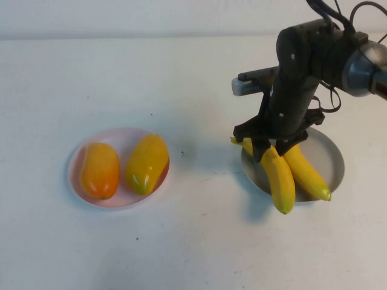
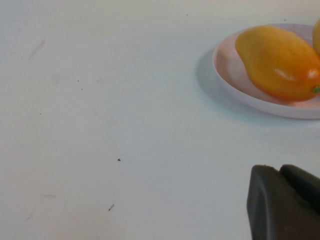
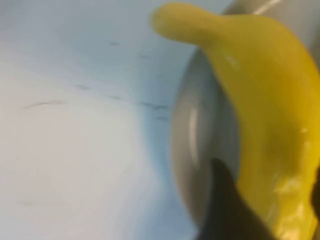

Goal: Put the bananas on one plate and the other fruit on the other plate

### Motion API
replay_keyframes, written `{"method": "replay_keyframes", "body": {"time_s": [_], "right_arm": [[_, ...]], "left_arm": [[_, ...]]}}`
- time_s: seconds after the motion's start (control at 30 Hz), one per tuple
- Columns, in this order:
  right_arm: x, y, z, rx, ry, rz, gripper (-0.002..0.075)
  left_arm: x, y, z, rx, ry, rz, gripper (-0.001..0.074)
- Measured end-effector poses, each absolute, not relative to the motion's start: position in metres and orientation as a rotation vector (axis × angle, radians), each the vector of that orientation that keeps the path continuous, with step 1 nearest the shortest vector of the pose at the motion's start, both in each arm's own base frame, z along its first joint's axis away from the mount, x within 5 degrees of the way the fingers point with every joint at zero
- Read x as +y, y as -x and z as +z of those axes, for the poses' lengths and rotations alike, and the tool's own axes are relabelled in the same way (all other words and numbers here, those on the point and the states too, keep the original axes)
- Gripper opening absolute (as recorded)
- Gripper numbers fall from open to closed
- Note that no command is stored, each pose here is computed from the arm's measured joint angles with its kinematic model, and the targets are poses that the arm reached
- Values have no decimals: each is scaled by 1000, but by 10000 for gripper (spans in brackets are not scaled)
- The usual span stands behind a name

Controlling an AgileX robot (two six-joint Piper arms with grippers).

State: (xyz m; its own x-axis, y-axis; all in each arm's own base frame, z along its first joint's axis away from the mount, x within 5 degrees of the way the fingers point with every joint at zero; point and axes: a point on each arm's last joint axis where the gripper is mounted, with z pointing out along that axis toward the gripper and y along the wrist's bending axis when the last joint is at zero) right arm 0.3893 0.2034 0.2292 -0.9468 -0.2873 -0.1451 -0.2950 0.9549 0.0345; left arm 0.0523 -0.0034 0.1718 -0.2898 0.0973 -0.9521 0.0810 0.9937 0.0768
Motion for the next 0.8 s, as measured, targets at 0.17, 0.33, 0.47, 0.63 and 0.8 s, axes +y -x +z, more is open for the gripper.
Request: {"method": "replay_keyframes", "body": {"time_s": [0.17, 0.33, 0.47, 0.63, 0.8], "right_arm": [[201, -372, 264, 2910, 486, 194, 129], [184, -329, 308, 2848, 508, 282, 6], [160, -280, 332, 2827, 501, 323, -10], [130, -221, 350, 2783, 501, 350, -14], [105, -179, 358, 2709, 529, 327, -15]], "left_arm": [[-3, -52, 172, 1867, -129, 16, 2], [-3, -52, 172, 1867, -129, 16, 2], [-3, -52, 172, 1867, -129, 16, 2], [-3, -52, 172, 1867, -129, 16, 2], [-3, -52, 172, 1867, -129, 16, 2]]}}
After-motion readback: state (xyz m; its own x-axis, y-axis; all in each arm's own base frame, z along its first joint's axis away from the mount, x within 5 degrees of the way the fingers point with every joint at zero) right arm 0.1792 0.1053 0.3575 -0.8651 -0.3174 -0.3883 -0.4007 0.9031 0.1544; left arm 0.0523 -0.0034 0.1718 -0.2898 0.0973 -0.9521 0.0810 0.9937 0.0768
